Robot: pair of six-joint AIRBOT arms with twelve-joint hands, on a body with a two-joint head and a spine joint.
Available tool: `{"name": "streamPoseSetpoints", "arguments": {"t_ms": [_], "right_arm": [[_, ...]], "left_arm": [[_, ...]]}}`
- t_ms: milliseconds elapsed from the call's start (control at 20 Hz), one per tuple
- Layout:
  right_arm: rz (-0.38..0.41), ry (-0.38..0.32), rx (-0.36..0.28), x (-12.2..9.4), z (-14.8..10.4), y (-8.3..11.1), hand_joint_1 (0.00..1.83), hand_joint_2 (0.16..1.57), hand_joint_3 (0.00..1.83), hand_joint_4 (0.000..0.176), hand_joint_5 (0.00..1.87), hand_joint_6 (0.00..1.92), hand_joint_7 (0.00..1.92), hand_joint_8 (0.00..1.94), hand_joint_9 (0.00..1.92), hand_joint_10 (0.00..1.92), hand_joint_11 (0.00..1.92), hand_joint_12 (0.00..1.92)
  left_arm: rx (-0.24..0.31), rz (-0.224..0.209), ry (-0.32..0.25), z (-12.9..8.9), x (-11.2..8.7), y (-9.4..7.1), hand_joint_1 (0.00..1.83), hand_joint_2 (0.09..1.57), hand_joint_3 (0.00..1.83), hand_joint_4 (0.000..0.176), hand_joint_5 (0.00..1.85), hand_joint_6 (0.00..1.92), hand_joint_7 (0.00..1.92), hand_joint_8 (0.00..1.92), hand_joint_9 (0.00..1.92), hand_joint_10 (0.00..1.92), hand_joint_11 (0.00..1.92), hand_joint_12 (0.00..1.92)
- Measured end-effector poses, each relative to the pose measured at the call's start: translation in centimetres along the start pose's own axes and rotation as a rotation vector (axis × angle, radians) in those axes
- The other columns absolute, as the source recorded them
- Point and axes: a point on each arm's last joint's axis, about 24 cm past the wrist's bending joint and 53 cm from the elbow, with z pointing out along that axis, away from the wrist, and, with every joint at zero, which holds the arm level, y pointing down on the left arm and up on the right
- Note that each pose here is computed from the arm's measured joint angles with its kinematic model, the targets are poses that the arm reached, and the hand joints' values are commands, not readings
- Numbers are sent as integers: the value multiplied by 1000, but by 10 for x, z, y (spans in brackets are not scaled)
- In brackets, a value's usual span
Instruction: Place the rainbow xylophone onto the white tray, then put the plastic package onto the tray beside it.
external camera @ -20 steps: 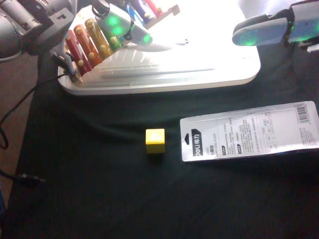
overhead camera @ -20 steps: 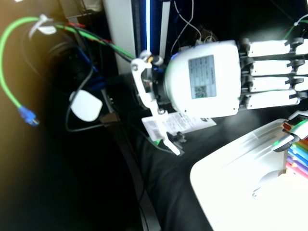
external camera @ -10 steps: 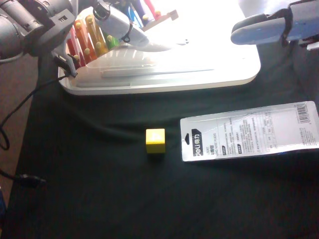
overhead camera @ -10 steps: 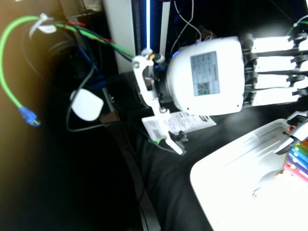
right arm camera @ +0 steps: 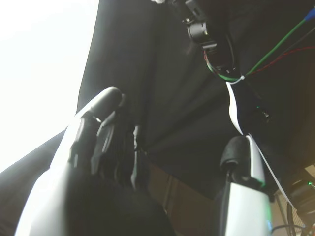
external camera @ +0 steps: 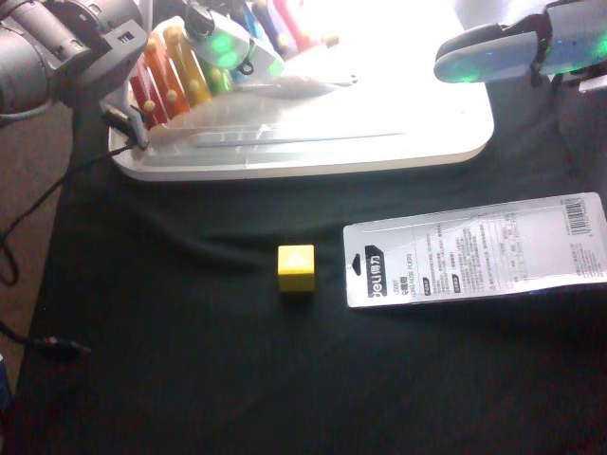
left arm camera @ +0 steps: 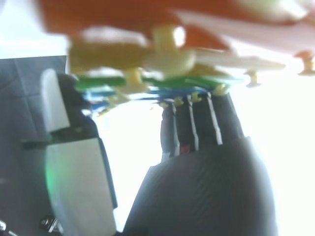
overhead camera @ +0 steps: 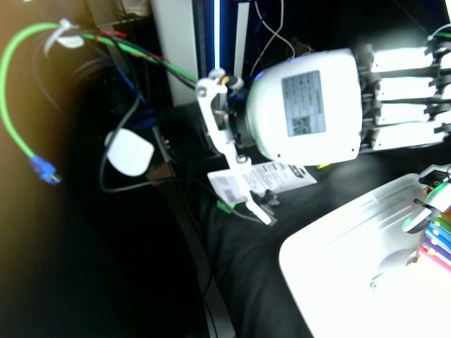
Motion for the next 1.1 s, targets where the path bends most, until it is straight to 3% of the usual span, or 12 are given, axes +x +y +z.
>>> {"name": "streamPoseSetpoints", "arguments": {"t_ms": [150, 200, 350, 400, 500, 550, 600, 700, 750, 800, 950, 1100], "right_arm": [[0, -1, -8, 0, 2, 2, 1033, 828, 0, 33, 241, 0, 302, 0, 798, 49, 519, 1270], [1, -3, -9, 0, 2, 2, 1034, 812, 0, 31, 246, 1, 293, 0, 852, 53, 579, 1234], [-2, 5, -8, 1, 2, 2, 999, 807, 3, 35, 241, 0, 295, 0, 381, 0, 20, 1317], [-1, 3, -8, 1, 2, 2, 1039, 820, 2, 33, 238, 0, 303, 1, 415, 12, 28, 1364], [2, -2, -10, 0, 2, 3, 944, 830, 2, 27, 218, 0, 310, 1, 351, 1, 0, 1300], [3, 0, -10, 1, 3, 3, 897, 828, 1, 30, 214, 0, 314, 1, 340, 0, 0, 1258], [6, 2, -12, 2, 3, 3, 817, 819, 0, 51, 195, 0, 321, 2, 324, 0, 0, 1200], [10, 4, -14, 4, 3, 4, 820, 809, 0, 79, 205, 2, 334, 1, 290, 6, 0, 961], [16, 3, -16, 5, 4, 4, 793, 803, 0, 97, 196, 2, 320, 2, 263, 6, 0, 843], [21, 6, -16, 8, 5, 5, 802, 808, 0, 124, 160, 0, 269, 0, 221, 2, 0, 863], [23, 23, -6, 14, 4, 5, 846, 822, 0, 110, 139, 3, 241, 4, 201, 8, 0, 1100], [-3, 37, 37, 10, -4, 6, 804, 808, 0, 106, 100, 5, 215, 5, 185, 6, 0, 908]], "left_arm": [[-10, 2, 5, 0, 3, 4, 1092, 902, 0, 91, 105, 0, 161, 0, 216, 0, 168, 112], [-13, 4, 6, 0, 3, 5, 1070, 892, 0, 77, 78, 0, 123, 0, 197, 0, 174, 116], [-6, 2, 4, 0, 3, 3, 995, 862, 0, 94, 56, 3, 77, 0, 161, 0, 153, 112], [-2, -5, 8, 0, 5, 1, 957, 848, 0, 74, 50, 0, 74, 0, 161, 1, 167, 118], [27, -27, 18, -2, 7, -6, 937, 817, 0, 116, 48, 0, 70, 4, 131, 0, 146, 110], [48, -30, 21, -4, 7, -11, 942, 788, 0, 114, 37, 0, 64, 1, 112, 0, 132, 112], [70, -32, 23, -7, 5, -16, 951, 775, 0, 155, 23, 0, 42, 0, 101, 0, 90, 95], [109, -21, 29, -17, -2, -27, 808, 805, 7, 134, 1, 0, 15, 0, 62, 1, 24, 62], [128, -16, 20, -23, -12, -32, 787, 823, 13, 102, 0, 0, 10, 0, 43, 0, 5, 54], [142, -1, 12, -28, -21, -37, 783, 851, 21, 116, 0, 0, 1, 0, 8, 0, 0, 10], [194, 68, -16, -51, -47, -56, 872, 744, 0, 113, 0, 0, 11, 4, 0, 0, 0, 0], [210, 148, -26, -72, -64, -63, 944, 735, 0, 92, 12, 4, 39, 10, 40, 14, 33, 14]]}}
